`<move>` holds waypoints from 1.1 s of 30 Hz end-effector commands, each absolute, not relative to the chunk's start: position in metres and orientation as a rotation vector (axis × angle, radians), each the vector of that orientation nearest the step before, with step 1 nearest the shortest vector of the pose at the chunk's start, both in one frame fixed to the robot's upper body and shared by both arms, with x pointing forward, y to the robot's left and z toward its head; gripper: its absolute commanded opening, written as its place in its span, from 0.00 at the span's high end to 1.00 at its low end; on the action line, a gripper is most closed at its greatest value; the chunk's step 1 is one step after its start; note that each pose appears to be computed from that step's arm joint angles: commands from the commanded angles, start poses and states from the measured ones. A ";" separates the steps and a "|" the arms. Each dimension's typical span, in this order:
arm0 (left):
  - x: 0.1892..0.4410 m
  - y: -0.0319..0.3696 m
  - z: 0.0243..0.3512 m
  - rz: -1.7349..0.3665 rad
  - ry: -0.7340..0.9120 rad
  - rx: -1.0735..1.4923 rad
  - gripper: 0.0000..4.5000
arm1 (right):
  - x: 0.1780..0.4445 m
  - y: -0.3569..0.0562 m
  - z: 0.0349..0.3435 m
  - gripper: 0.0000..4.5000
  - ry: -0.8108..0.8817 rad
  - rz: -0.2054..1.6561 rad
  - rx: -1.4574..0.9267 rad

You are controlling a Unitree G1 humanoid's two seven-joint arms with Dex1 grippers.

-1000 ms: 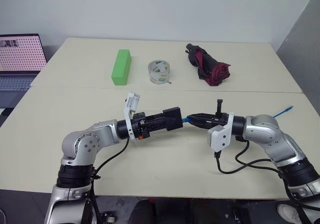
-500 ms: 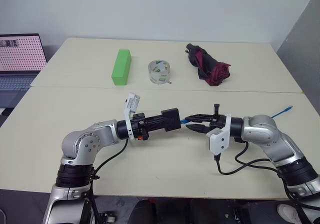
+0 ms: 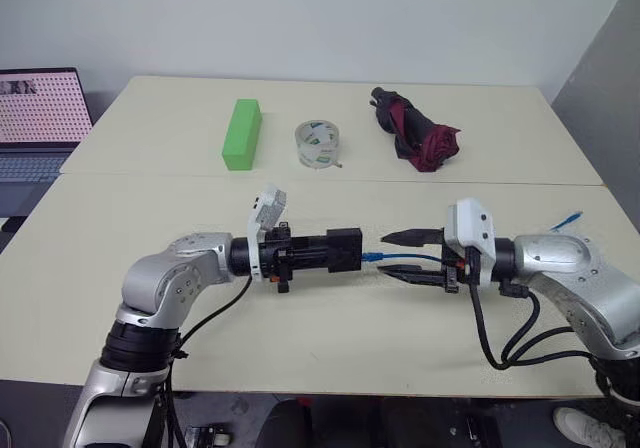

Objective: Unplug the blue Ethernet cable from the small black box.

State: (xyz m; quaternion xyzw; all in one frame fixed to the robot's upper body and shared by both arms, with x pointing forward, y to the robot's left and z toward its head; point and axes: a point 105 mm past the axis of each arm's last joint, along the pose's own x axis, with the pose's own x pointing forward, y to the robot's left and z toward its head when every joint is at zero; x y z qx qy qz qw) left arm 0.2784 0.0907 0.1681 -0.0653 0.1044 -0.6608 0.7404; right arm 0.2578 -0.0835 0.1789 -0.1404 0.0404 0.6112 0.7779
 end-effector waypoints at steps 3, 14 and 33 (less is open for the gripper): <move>0.271 0.087 0.180 -1.505 0.167 -0.057 0.83 | 0.258 -0.077 0.183 0.51 0.155 1.349 -0.189; 0.269 0.086 0.179 -1.504 0.158 -0.035 0.83 | 0.260 -0.075 0.179 0.51 0.233 1.397 -0.133; 0.266 0.082 0.182 -1.519 0.141 -0.043 0.83 | 0.260 -0.072 0.174 0.99 0.251 1.432 -0.179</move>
